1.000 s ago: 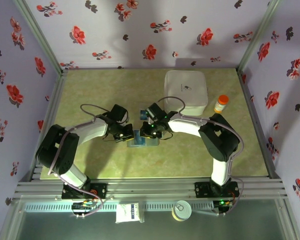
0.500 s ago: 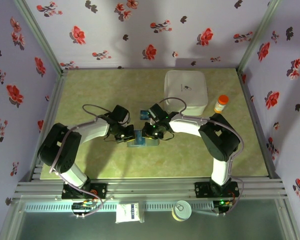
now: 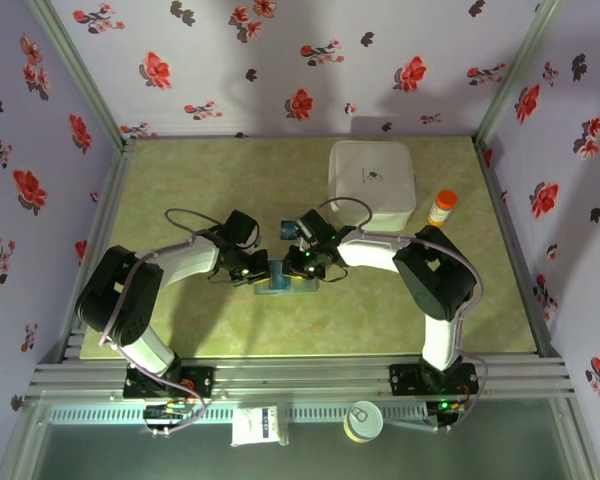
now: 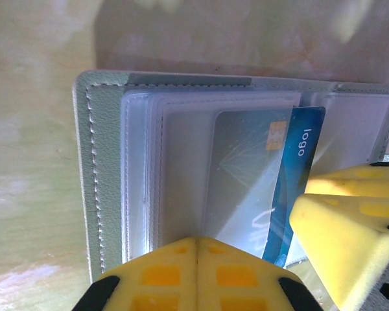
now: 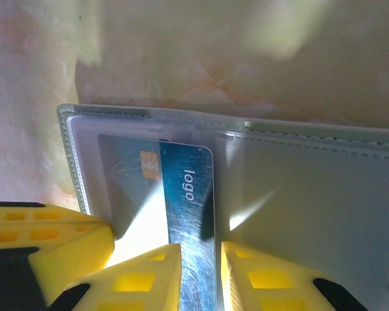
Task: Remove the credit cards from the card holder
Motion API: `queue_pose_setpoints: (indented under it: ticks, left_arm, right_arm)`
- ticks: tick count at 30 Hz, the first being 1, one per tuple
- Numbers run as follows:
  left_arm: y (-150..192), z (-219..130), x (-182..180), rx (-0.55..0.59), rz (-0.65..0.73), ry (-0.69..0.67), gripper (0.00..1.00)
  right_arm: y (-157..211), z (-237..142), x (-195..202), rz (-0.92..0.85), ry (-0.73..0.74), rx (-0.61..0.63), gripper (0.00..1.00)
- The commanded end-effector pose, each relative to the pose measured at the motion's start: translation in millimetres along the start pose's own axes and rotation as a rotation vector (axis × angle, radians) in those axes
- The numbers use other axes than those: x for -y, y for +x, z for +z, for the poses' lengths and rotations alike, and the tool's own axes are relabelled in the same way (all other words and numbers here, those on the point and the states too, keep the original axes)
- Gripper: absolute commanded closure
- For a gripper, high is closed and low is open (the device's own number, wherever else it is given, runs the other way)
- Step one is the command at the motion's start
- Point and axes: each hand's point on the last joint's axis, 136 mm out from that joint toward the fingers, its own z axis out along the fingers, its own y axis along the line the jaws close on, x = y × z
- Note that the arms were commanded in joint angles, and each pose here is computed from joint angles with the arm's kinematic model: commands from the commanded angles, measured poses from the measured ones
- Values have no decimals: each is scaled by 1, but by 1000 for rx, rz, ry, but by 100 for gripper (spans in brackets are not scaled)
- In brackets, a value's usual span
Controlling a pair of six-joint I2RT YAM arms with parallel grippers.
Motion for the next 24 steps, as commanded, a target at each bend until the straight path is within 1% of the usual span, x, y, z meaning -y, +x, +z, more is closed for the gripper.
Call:
queue_pose_setpoints:
  ticks: [1,12,17,24]
  left_arm:
    - [6,5,-8,-20,-8,-30,97]
    - [5,4,-7,-19,-9,-31,97]
    - [5,4,-7,-19,-12,-31,97]
    - [5,2,-6,-13,-12,-32,97]
  right_arm:
    - [3,7,4,29,-13,-22,76]
    - [-1,-3,-12,51,-145,14,80]
    - [-1,-4,-14,52,-173,23,83]
    - [-2,-5,-18,53,-220,29,83]
